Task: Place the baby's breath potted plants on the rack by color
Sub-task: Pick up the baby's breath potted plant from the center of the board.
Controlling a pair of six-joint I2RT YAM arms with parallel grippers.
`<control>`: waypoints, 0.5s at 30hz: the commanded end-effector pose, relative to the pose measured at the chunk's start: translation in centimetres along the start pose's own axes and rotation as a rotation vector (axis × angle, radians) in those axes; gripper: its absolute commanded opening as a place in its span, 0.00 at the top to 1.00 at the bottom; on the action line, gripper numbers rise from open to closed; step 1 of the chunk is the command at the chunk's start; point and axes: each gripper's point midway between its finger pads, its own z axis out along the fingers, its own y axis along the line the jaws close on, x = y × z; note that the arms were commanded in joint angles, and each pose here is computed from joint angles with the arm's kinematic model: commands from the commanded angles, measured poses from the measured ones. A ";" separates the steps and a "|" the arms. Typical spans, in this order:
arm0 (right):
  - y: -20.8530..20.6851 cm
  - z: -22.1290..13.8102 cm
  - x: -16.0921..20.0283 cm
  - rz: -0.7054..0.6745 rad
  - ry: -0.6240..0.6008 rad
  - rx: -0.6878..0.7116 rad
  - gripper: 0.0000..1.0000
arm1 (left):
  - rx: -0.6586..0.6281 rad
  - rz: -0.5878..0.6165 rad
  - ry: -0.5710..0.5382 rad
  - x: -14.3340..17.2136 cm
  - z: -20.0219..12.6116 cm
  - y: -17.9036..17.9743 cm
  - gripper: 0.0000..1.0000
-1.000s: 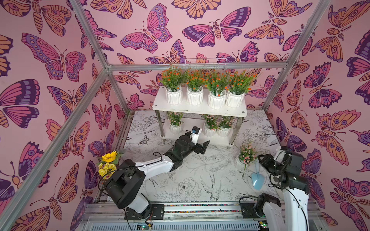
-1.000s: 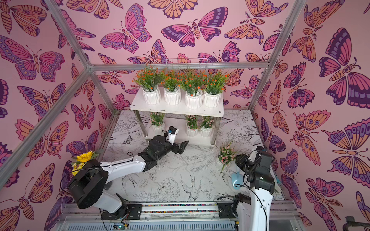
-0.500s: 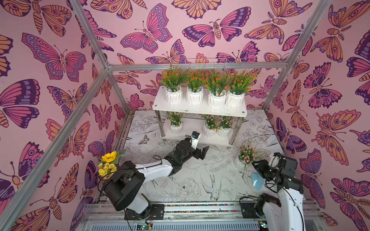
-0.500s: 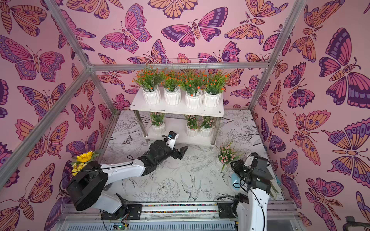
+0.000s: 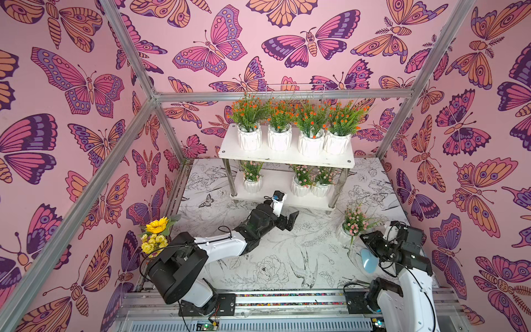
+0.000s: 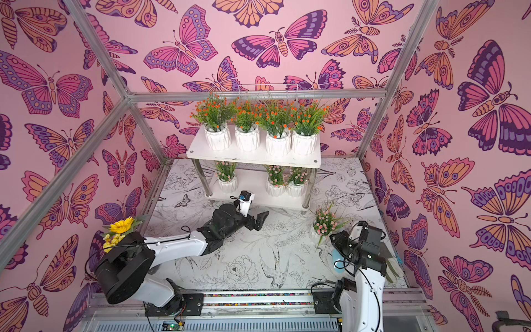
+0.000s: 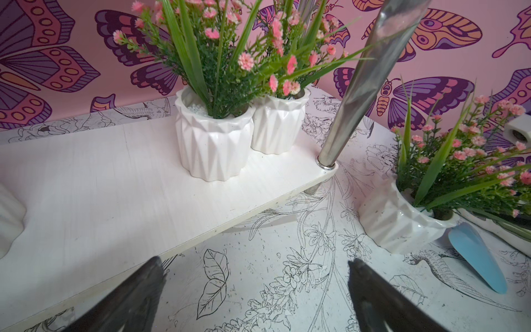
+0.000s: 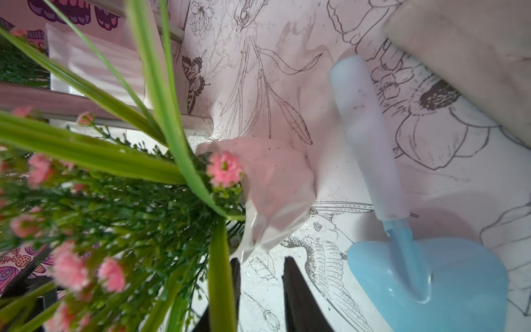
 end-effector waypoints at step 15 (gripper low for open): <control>0.8 0.4 -2.3 -0.057 -0.035 0.008 0.74 | 0.002 -0.014 -0.037 -0.8 -0.5 -0.2 0.00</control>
